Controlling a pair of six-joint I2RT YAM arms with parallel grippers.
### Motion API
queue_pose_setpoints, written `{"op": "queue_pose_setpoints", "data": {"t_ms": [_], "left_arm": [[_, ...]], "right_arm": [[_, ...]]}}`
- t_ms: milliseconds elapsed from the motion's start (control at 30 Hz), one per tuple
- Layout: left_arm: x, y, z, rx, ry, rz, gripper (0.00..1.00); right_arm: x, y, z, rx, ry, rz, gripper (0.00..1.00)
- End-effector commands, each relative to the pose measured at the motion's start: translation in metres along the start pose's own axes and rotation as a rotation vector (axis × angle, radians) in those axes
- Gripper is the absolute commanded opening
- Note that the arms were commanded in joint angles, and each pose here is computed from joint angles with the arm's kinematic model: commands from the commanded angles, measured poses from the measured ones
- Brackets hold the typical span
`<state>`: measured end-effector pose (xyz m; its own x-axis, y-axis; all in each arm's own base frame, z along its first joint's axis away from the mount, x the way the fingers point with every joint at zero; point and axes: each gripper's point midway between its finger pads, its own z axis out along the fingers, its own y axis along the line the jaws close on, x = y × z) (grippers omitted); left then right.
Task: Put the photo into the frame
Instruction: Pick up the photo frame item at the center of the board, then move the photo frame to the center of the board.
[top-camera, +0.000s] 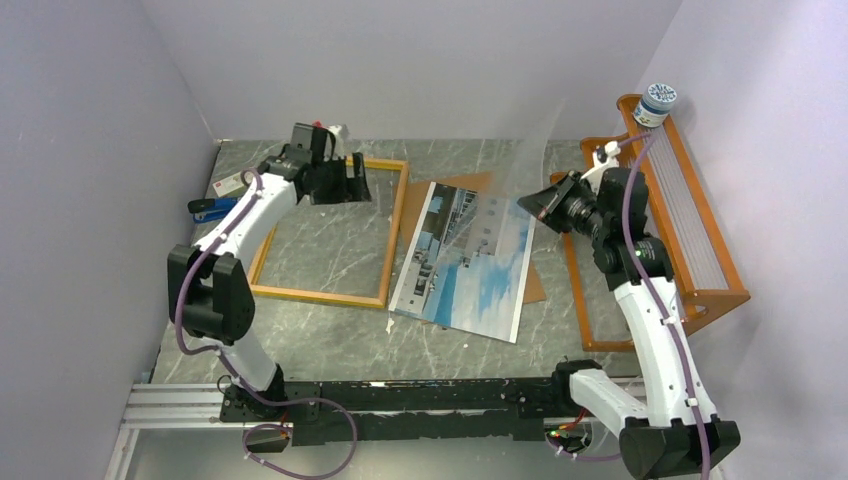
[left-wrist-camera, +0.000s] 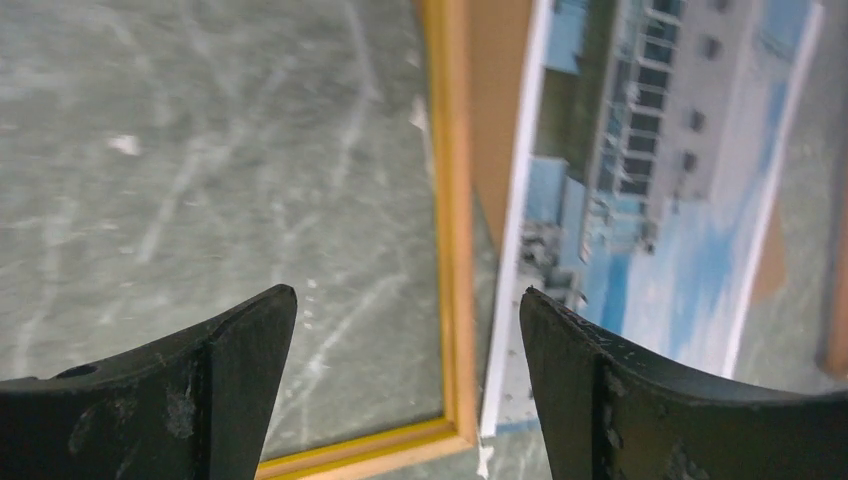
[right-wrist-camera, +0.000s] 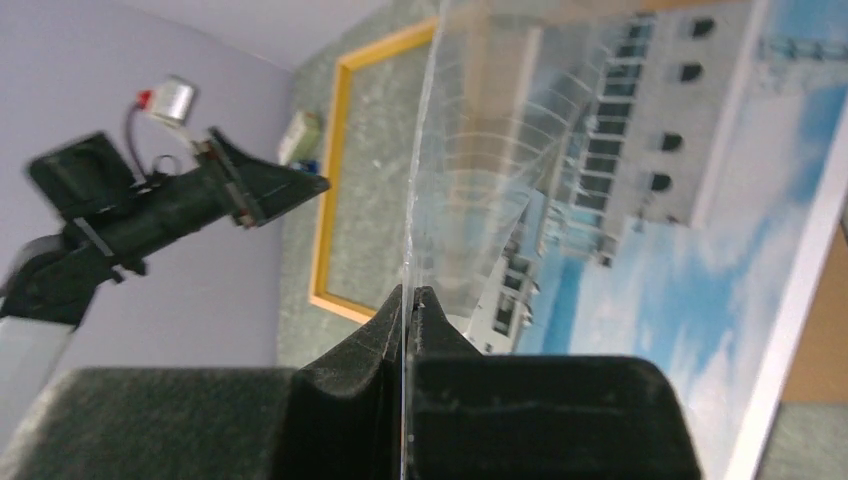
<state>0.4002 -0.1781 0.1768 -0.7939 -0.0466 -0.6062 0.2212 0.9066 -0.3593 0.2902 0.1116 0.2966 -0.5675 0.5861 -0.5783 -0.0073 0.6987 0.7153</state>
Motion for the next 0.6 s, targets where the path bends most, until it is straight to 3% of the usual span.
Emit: {"op": "queue_pose_setpoints", "data": {"t_ms": [0,167,333,567], "left_arm": [[-0.024,0.05,-0.012,-0.19,-0.02,-0.093,0.89],[-0.03,0.135,-0.021,-0.33,-0.028,-0.27,0.91],[-0.016,0.216,-0.022,-0.513,0.019,-0.288,0.93],[-0.013,0.279,-0.004,-0.51,0.058,-0.35,0.93]], "right_arm": [[-0.028,0.053,-0.014,-0.149,-0.032,-0.002,0.0],[-0.046,0.095,-0.011,-0.318,-0.026,0.046,0.0],[-0.056,0.133,-0.001,-0.447,-0.007,0.06,0.0],[-0.051,0.196,0.019,-0.591,0.056,0.016,0.0]]}}
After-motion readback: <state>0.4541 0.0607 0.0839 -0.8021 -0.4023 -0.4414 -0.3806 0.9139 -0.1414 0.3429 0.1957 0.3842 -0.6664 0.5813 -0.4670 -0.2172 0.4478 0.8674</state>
